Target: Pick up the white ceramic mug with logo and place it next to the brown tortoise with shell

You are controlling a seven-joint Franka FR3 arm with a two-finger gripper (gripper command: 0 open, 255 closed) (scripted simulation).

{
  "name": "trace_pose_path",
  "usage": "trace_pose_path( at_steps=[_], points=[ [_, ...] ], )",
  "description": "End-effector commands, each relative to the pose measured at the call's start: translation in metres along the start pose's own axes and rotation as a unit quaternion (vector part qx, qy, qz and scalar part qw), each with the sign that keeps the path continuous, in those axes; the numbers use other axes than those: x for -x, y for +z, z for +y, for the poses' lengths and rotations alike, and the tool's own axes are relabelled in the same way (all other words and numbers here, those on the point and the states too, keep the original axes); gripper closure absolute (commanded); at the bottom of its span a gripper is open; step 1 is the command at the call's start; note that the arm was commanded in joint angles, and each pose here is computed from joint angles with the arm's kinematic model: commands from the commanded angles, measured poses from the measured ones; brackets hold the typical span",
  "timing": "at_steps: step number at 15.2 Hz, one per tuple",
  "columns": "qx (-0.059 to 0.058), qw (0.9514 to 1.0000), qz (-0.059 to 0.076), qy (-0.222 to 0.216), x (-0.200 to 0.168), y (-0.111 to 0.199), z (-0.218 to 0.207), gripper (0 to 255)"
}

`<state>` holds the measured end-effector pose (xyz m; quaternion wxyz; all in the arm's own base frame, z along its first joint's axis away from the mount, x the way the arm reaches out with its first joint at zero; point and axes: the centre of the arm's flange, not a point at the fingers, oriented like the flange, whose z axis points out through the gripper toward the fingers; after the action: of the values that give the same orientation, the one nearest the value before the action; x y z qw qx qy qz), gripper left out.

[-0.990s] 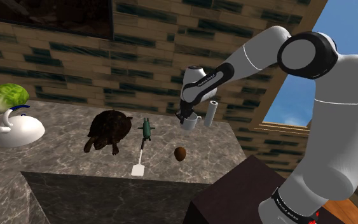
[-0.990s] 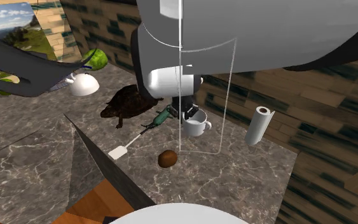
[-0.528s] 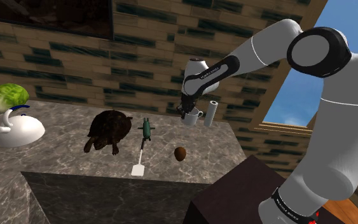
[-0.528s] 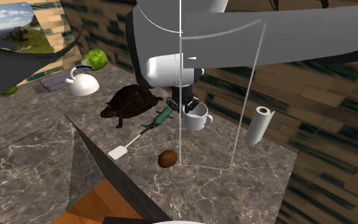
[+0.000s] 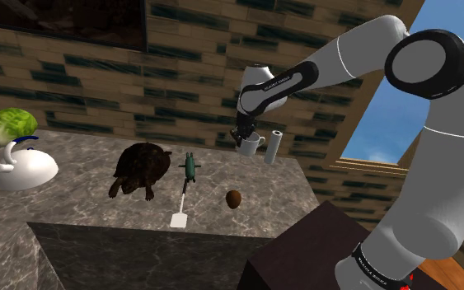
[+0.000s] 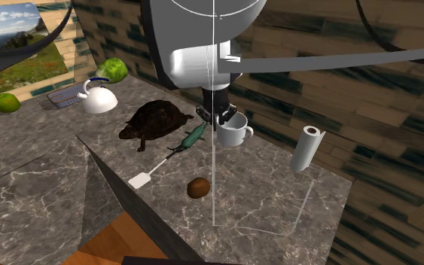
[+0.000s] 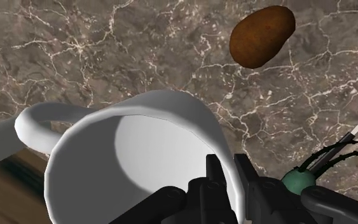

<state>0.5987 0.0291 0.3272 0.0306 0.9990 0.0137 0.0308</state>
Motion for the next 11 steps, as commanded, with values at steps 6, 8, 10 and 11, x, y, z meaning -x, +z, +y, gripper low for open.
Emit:
trace_pose_path(
  at_steps=[6, 8, 10, 11],
  points=[
    [0.0, 1.0, 0.0, 0.0, -0.008, -0.008, -0.078, 255],
    [0.0, 1.0, 0.0, 0.0, -0.011, -0.01, -0.104, 255],
    [0.0, 1.0, 0.0, 0.0, -0.014, -0.011, -0.13, 255],
    [0.0, 1.0, 0.0, 0.0, -0.015, -0.012, -0.144, 255]
  ],
)
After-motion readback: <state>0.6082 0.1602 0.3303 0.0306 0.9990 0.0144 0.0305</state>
